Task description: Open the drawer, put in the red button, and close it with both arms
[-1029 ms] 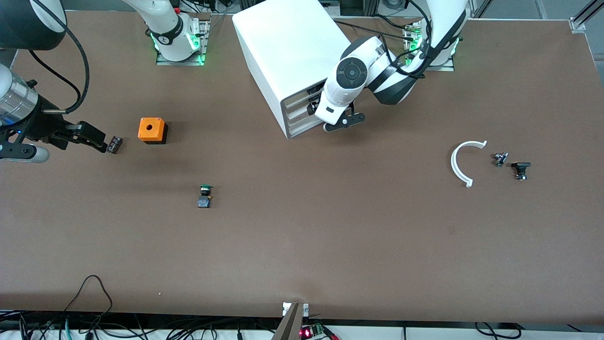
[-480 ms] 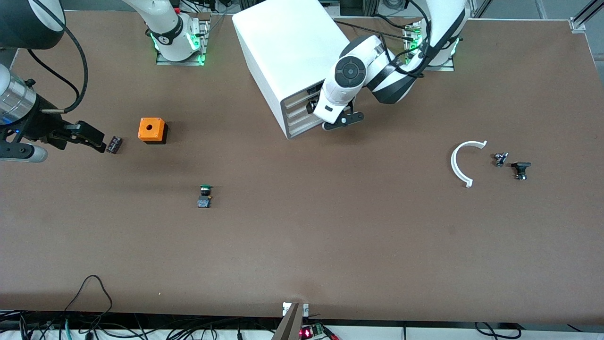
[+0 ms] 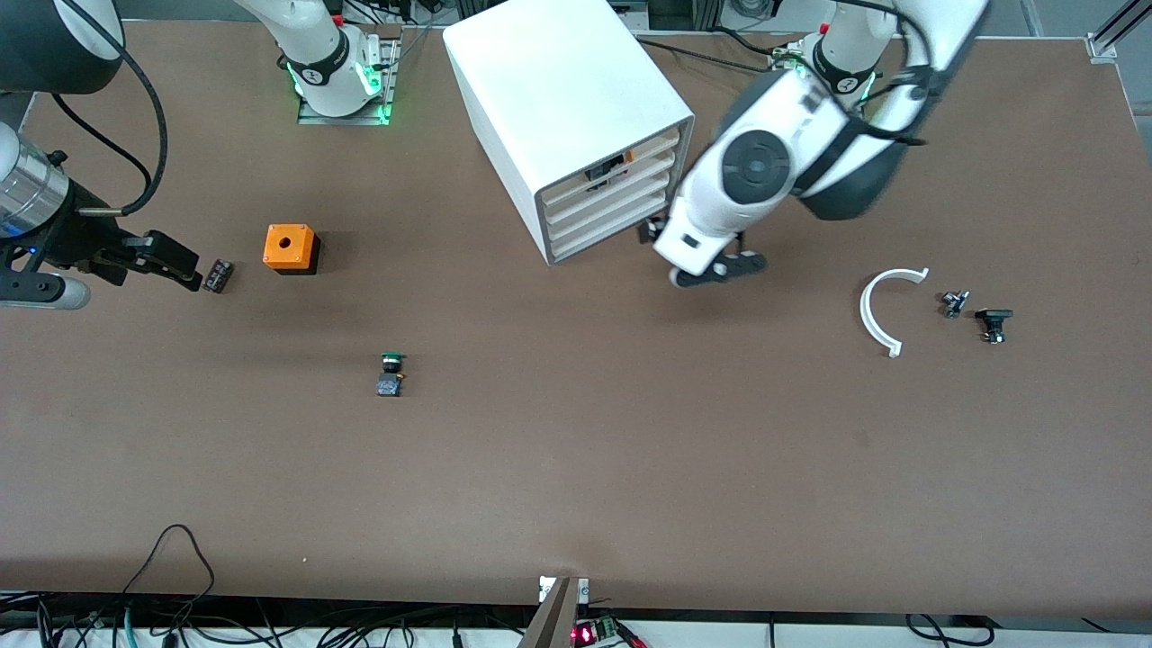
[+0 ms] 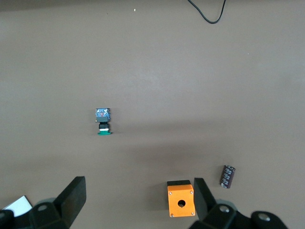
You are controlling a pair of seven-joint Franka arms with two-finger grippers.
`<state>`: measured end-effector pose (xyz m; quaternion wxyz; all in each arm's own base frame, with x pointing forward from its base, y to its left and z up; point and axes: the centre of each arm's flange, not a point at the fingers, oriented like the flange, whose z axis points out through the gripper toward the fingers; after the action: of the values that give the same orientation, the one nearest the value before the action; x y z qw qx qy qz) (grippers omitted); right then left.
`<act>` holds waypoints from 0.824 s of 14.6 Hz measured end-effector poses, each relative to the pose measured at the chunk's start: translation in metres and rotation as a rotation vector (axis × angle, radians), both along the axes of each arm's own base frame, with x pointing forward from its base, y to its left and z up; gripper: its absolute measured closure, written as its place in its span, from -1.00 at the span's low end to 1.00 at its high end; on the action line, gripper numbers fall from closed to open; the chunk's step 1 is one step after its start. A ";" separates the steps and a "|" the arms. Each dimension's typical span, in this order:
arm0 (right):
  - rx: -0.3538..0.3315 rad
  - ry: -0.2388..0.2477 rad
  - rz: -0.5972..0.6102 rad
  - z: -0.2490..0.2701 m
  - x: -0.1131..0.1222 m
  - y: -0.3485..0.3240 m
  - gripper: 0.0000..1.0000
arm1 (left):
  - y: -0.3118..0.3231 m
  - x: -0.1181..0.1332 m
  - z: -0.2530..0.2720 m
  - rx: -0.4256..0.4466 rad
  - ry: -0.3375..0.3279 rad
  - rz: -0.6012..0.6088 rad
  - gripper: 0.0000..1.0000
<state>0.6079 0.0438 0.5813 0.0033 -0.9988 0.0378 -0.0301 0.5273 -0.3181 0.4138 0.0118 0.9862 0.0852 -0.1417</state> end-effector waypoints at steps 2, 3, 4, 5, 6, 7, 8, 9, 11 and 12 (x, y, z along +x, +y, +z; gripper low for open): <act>0.000 -0.001 0.000 0.000 0.000 0.000 -1.00 | 0.043 0.033 0.034 -0.002 -0.057 -0.100 -1.00; 0.000 -0.001 0.000 0.000 0.000 0.000 -1.00 | 0.063 0.046 0.049 -0.009 -0.083 -0.143 -1.00; 0.000 -0.002 0.000 0.001 0.000 0.000 -1.00 | 0.081 0.056 0.061 -0.021 -0.103 -0.183 -1.00; 0.000 -0.002 0.000 0.001 0.000 0.000 -1.00 | 0.099 0.065 0.072 -0.038 -0.121 -0.223 -1.00; 0.000 -0.002 0.001 0.001 0.000 0.000 -1.00 | 0.116 0.073 0.082 -0.055 -0.139 -0.262 -1.00; 0.000 -0.002 0.001 0.001 0.000 0.000 -1.00 | 0.135 0.081 0.091 -0.068 -0.158 -0.300 -1.00; 0.000 -0.002 -0.001 0.001 0.000 -0.001 -1.00 | 0.153 0.087 0.099 -0.070 -0.177 -0.333 -1.00; 0.002 -0.002 -0.006 0.001 0.000 -0.004 -1.00 | 0.175 0.092 0.106 -0.061 -0.193 -0.365 -1.00; 0.015 -0.001 -0.013 0.001 0.001 -0.011 -1.00 | 0.218 0.095 0.121 -0.049 -0.216 -0.418 -1.00; 0.024 -0.002 -0.009 0.001 0.001 -0.011 -1.00 | 0.233 0.093 0.129 -0.055 -0.225 -0.436 -1.00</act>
<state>0.6089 0.0323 0.5826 0.0150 -0.9985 0.0428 -0.0307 0.6204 -0.0849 0.5425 0.0174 0.9901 -0.1354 -0.0323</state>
